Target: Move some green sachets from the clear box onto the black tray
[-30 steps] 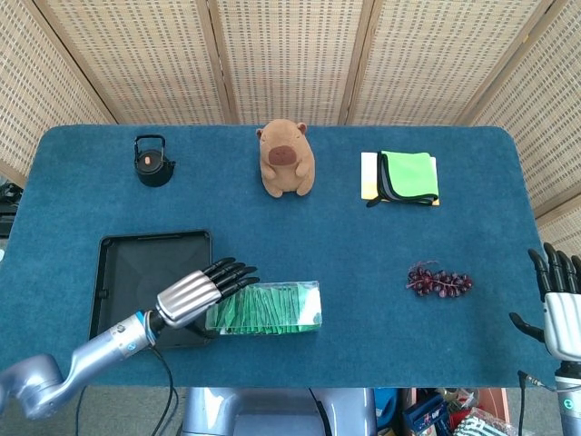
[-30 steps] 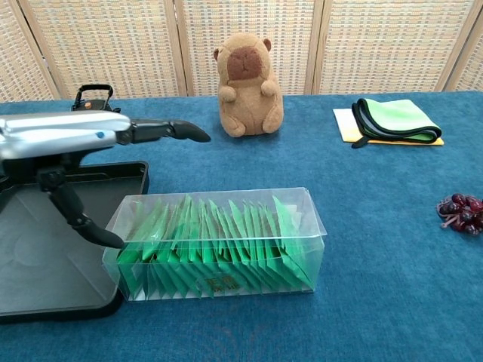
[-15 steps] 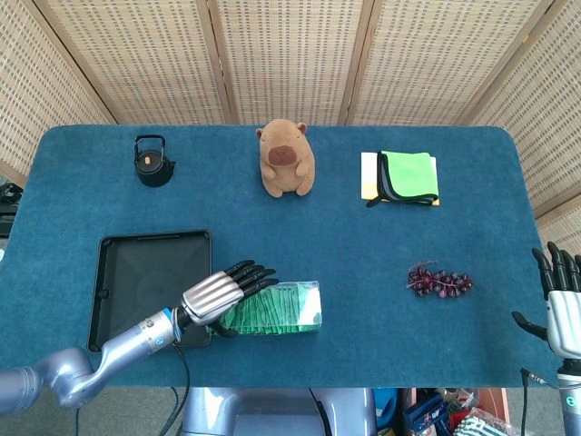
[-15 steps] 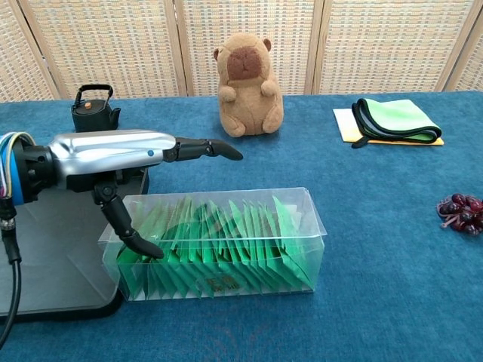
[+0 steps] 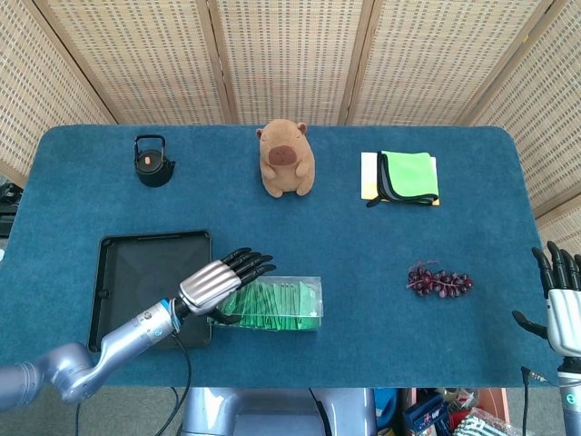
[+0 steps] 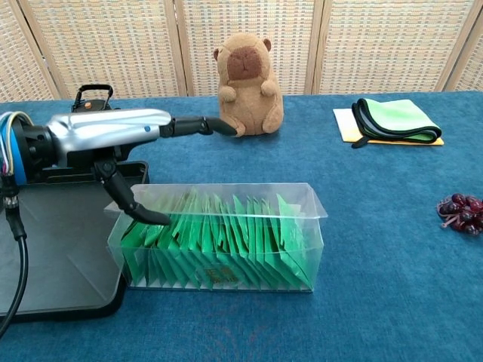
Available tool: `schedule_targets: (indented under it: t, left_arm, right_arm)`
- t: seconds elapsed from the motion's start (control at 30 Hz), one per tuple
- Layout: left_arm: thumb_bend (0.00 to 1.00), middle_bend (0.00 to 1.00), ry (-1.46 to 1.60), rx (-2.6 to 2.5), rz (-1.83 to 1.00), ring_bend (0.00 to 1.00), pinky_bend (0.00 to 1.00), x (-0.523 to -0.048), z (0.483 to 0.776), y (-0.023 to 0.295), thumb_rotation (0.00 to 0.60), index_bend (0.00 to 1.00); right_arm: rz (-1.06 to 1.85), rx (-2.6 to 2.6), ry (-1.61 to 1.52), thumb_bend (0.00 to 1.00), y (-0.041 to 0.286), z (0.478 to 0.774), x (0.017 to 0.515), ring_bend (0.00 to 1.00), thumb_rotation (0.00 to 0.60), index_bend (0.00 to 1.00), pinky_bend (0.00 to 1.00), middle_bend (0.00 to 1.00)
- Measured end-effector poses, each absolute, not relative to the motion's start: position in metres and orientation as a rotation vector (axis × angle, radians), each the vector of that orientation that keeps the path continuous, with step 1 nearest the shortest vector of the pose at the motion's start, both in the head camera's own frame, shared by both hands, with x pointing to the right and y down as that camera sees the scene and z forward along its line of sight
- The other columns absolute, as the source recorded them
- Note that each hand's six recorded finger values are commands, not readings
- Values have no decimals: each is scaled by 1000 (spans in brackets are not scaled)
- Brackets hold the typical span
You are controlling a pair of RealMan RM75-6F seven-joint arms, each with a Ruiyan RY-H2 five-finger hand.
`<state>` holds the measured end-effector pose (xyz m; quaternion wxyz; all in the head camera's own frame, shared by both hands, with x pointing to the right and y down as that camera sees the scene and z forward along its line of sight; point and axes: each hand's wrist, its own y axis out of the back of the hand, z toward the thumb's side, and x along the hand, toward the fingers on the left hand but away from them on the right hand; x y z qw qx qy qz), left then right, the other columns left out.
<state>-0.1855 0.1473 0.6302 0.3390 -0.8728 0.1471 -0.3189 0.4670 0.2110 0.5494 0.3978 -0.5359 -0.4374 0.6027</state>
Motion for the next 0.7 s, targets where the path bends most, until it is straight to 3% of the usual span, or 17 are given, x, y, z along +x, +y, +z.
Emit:
schedule_targets:
  t: [0.37, 0.7]
  left_arm:
    - [242, 0, 537, -2250, -831, 0, 0, -192, 616, 110, 600, 27]
    - [249, 0, 691, -2275, -939, 0, 0, -200, 626, 64, 600, 75]
  right_arm:
    - [1536, -1361, -1100, 0, 211, 552, 467, 0, 600, 0, 0, 0]
    - [1545, -1363, -1096, 0, 211, 554, 467, 0, 600, 0, 0, 0]
